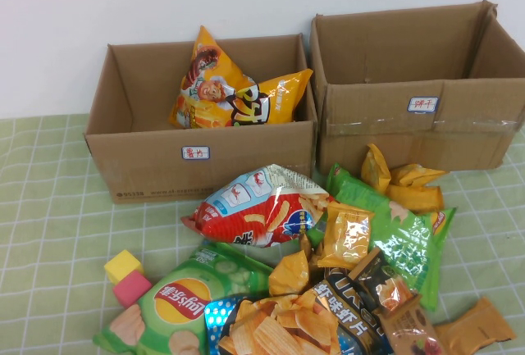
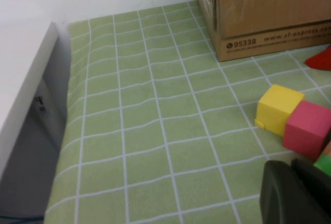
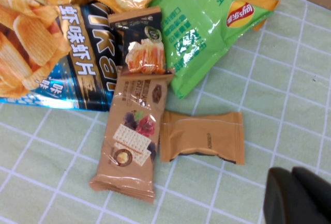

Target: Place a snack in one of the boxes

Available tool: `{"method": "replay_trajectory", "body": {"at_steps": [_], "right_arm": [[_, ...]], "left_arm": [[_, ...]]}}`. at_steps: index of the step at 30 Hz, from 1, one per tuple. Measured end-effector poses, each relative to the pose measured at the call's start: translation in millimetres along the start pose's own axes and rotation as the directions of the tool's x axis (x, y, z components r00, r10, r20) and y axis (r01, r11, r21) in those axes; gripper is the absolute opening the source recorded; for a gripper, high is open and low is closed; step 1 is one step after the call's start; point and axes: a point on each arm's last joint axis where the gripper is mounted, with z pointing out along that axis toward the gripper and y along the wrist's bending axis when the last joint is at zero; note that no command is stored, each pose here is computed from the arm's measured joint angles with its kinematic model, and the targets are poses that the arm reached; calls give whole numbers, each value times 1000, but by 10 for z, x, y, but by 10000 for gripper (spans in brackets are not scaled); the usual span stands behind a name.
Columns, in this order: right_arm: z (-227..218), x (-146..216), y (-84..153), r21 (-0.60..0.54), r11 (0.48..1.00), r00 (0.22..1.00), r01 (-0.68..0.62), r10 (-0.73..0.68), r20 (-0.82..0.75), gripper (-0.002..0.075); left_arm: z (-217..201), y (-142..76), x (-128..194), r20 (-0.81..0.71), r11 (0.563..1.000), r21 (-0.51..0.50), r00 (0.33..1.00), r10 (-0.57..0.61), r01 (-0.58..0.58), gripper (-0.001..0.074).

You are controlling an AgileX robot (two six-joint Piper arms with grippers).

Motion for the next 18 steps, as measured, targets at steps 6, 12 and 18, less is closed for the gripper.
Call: {"method": "replay_trajectory", "body": {"at_steps": [6, 12, 18], "right_arm": [[0, 0, 0, 0, 1000, 1000, 0, 0, 0, -2], [0, 0, 0, 0, 1000, 1000, 2, -2, 0, -2], [8, 9, 1, 1, 1000, 1000, 4, -4, -2, -2]], "left_arm": [[0, -12, 0, 0, 999, 13, 1000, -31, 31, -1], [0, -13, 0, 0, 999, 15, 999, -36, 36, -1], [0, -13, 0, 0, 999, 15, 999, -36, 36, -1]]}}
